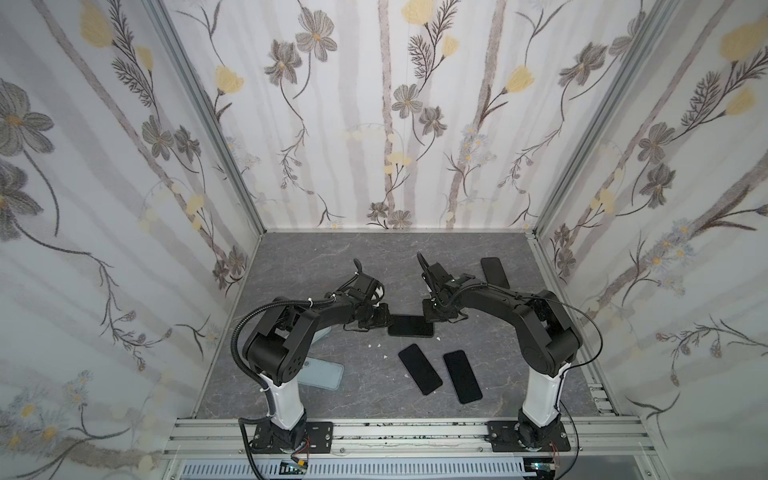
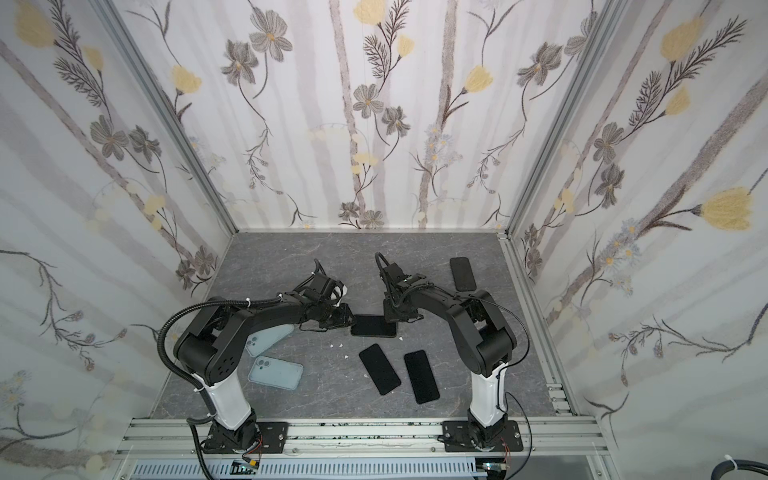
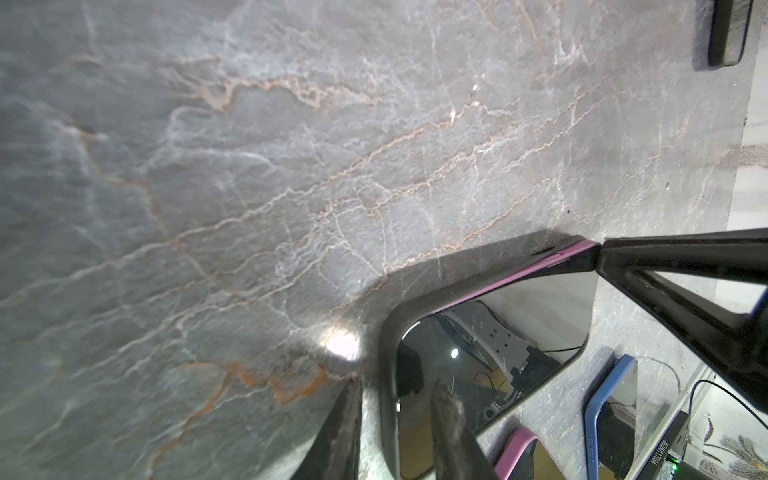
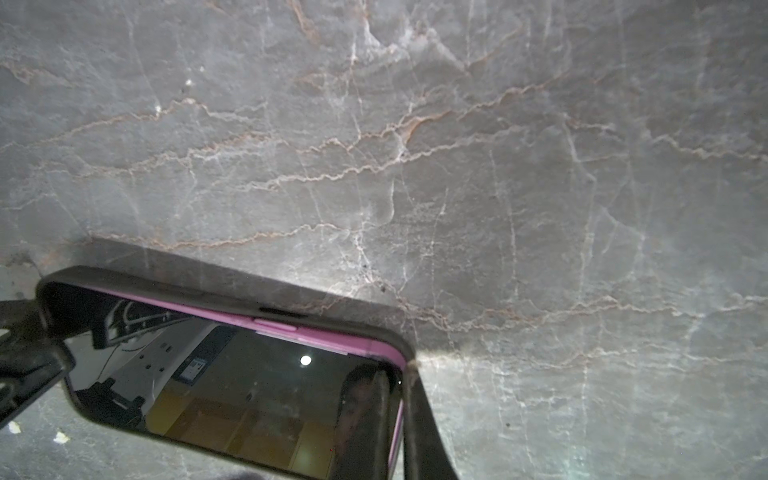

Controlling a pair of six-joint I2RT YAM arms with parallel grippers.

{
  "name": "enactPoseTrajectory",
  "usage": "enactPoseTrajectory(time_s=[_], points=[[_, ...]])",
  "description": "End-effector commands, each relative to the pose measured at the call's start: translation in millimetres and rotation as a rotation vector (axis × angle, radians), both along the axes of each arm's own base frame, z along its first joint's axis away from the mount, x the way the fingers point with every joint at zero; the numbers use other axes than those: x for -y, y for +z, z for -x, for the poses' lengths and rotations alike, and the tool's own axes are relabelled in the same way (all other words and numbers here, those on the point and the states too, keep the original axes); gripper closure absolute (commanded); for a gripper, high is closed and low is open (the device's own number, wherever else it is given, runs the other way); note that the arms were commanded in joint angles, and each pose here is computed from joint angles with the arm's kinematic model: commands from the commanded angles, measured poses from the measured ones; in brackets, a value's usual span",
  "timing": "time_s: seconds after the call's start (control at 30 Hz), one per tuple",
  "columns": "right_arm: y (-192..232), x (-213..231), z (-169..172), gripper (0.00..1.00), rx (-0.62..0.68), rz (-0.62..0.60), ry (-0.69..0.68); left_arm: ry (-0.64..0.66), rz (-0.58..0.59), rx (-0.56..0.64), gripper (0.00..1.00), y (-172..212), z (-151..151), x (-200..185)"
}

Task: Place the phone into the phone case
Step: 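Close the right gripper on the cased phone's edge nearest it, then lift the cased phone with the right gripper while the left arm draws back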

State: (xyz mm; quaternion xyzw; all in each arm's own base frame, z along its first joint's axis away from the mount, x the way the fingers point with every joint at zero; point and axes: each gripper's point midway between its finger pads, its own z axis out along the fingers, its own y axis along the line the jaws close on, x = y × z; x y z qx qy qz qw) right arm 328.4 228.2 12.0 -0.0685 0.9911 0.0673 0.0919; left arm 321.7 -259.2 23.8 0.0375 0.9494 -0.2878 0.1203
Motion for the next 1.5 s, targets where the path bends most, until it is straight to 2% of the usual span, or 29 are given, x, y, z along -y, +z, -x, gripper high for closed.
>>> enactPoseTrajectory(time_s=[0.0, 0.3, 0.53, 0.7, 0.77, 0.87, 0.93, 1.0, 1.1, 1.23, 1.3, 1.43, 1.47], points=[[-44, 22, 39, 0.91, -0.165, 0.104, 0.017, 0.002, -0.017, -0.018, 0.69, -7, 3, -3], [-43, 21, 41, 0.91, -0.164, 0.096, 0.016, 0.002, -0.022, -0.014, 0.69, -6, 3, -4], [25, -9, -1, 0.89, -0.015, 0.004, 0.044, 0.012, -0.005, 0.046, 0.69, 20, -12, 1], [79, -37, -30, 0.82, 0.093, -0.086, 0.102, 0.035, 0.008, 0.126, 0.69, 53, -29, 0], [95, -49, -35, 0.78, 0.119, -0.128, 0.167, 0.044, 0.007, 0.155, 0.69, 67, -35, -4], [114, -68, -31, 0.65, 0.159, -0.186, 0.342, 0.052, -0.006, 0.220, 0.69, 93, -42, -14], [118, -68, -25, 0.56, 0.194, -0.147, 0.491, 0.060, -0.022, 0.275, 0.68, 111, -44, -23], [123, -62, -24, 0.51, 0.235, -0.100, 0.585, 0.071, -0.041, 0.326, 0.68, 128, -43, -34], [129, -70, -10, 0.49, 0.275, -0.127, 0.778, 0.087, -0.083, 0.419, 0.66, 149, -34, -52], [115, -70, -2, 0.45, 0.346, -0.062, 0.964, 0.077, -0.116, 0.543, 0.61, 171, -15, -73], [103, -69, 3, 0.45, 0.342, -0.033, 1.034, 0.055, -0.112, 0.606, 0.59, 180, -3, -79], [84, -66, -1, 0.44, 0.316, 0.020, 1.072, -0.033, -0.098, 0.719, 0.52, 186, 24, -84], [80, -66, -2, 0.28, 0.312, 0.031, 1.082, -0.050, -0.105, 0.730, 0.47, 183, 28, -86]])
